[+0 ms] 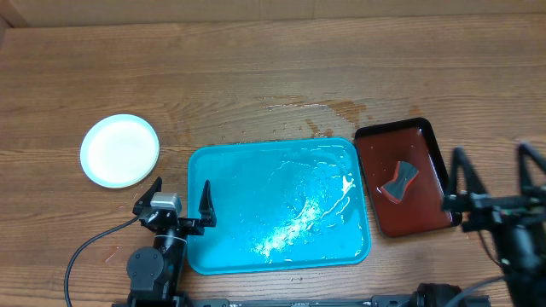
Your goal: Clean dirty plates on tray and stack at the side
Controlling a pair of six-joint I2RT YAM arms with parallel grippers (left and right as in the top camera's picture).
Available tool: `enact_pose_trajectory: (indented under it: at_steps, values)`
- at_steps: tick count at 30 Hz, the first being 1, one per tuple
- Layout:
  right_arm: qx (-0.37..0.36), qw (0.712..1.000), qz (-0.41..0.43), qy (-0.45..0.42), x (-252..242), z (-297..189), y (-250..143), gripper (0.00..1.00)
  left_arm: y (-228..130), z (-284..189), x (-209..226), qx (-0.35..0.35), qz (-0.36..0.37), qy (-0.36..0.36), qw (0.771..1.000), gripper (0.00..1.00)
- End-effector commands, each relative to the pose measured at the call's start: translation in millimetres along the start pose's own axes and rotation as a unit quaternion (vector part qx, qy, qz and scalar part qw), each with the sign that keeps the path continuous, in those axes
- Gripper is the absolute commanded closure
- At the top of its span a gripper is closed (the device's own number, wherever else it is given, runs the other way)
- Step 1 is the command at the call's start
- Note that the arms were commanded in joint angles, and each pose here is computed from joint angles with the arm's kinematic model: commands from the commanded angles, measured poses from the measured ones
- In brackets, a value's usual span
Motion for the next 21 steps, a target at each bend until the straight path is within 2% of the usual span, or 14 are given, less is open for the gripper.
enact_pose_trajectory:
  at_steps: [1,7,14,21]
  values:
    - [0.003,0.998,-0.005,0.063,0,4,-27,0.00,0,0,-2,-0.004,0.014,-0.008,1.000,0.00]
    - [-0.022,0.993,-0.016,0.113,-14,19,-71,0.00,0,0,-2,-0.004,0.014,-0.008,1.000,0.00]
    - [-0.045,0.992,-0.013,0.116,-32,24,-112,0.00,0,0,-2,-0.004,0.014,-0.008,1.000,0.00]
    - [-0.055,0.991,-0.016,0.119,-41,23,-135,0.00,0,0,-2,-0.004,0.014,-0.008,1.000,0.00]
Point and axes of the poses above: each gripper's point midway between its finger pads, its own z axis out along the fingers, its own x axis along the line the jaws close on, y = z × x, the point moved 8 cm from there along -z, back along the fingers, and after that the axes turned 10 degrees about z, right-handed, at the moved point
